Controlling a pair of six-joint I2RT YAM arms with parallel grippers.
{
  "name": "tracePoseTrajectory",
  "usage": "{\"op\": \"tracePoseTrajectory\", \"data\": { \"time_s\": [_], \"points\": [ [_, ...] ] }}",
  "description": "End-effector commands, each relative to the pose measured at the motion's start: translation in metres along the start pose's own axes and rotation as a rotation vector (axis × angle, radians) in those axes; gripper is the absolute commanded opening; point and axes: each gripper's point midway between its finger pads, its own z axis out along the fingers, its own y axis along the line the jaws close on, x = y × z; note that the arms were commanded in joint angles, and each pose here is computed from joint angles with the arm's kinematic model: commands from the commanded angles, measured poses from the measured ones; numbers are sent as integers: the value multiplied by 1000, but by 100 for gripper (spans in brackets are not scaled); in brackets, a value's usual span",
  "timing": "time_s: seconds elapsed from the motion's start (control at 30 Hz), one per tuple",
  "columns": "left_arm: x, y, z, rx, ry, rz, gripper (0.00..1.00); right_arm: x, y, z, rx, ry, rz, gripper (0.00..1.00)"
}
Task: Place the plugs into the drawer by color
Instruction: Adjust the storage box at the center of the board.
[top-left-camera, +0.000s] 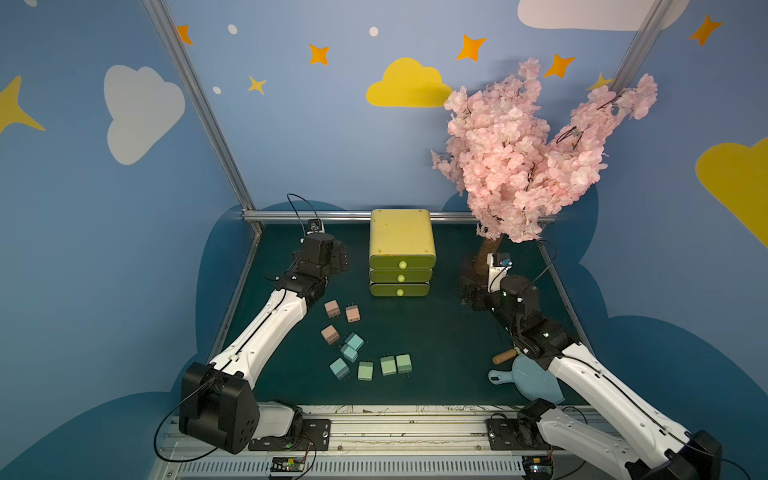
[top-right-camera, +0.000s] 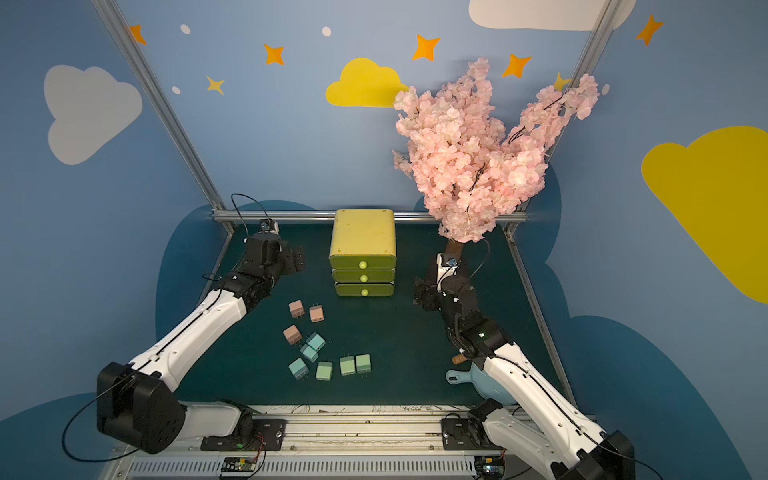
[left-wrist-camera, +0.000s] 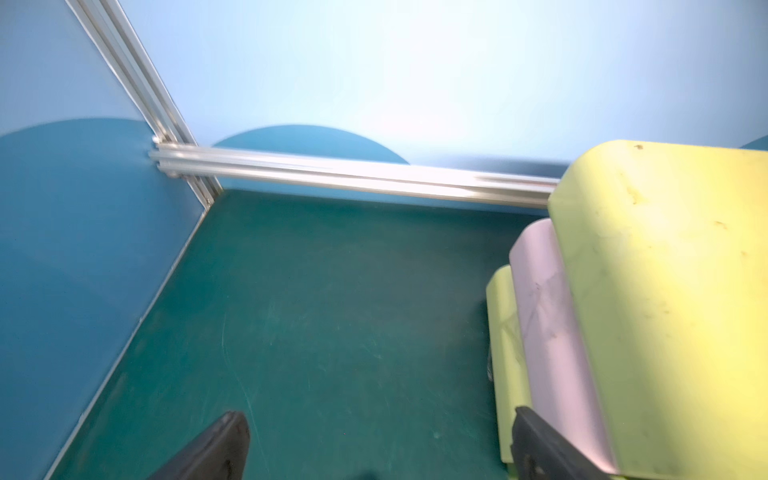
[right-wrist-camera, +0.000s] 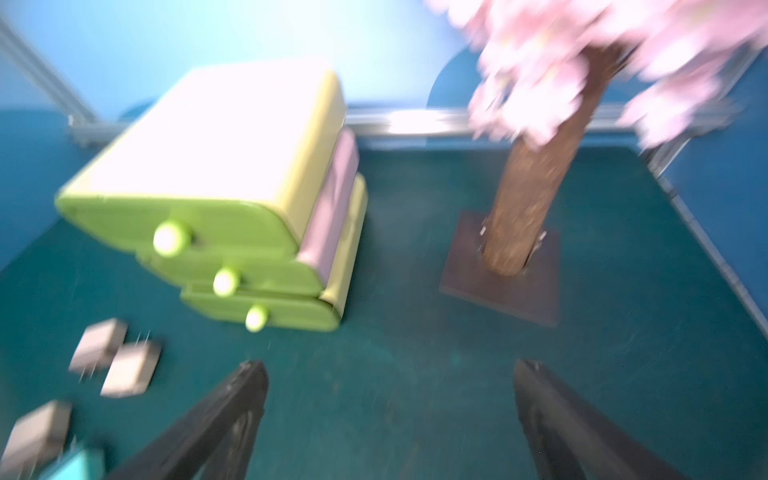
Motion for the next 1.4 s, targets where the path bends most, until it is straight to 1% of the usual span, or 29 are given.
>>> {"op": "tracePoseTrajectory", "data": {
  "time_s": [0.0, 0.17, 0.33, 0.5, 0.67, 0.83, 0.93, 0.97, 1.0, 1.07, 1.1, 1.23, 1.37],
  "points": [
    [11, 3, -15, 12, 102, -24, 100, 16, 16, -3, -65, 104, -19, 98],
    [0, -18, -20, 118, 112, -68, 100, 8, 44, 6, -195, 109, -9, 98],
    [-8, -54, -15, 266, 189, -88, 99, -4, 61, 15, -260, 102, -18, 98],
    [-16, -74, -9, 327, 242, -87, 96, -18, 68, 22, -271, 97, -14, 98],
    [-24, -82, -13, 354, 278, -82, 96, -26, 76, 25, -296, 118, 3, 98],
    [-23, -94, -13, 451, 332, -115, 98, -45, 84, 32, -314, 83, 46, 98],
    [-22, -102, -7, 524, 382, -174, 98, -53, 78, 45, -277, 50, 115, 98],
    [-21, -108, -6, 572, 402, -194, 98, -56, 73, 49, -252, 33, 151, 98],
    [-21, -113, -5, 600, 413, -205, 98, -57, 67, 54, -225, 19, 196, 98],
    [-21, -120, 0, 631, 433, -213, 98, -60, 62, 62, -226, -15, 252, 99],
    [-20, -124, 4, 642, 443, -216, 98, -62, 58, 68, -231, -40, 288, 98],
    [-20, -132, 20, 655, 467, -228, 98, -62, 45, 91, -262, -67, 410, 97],
    [-22, -134, 36, 644, 483, -239, 98, -63, 48, 110, -319, -52, 460, 96]
  ]
}}
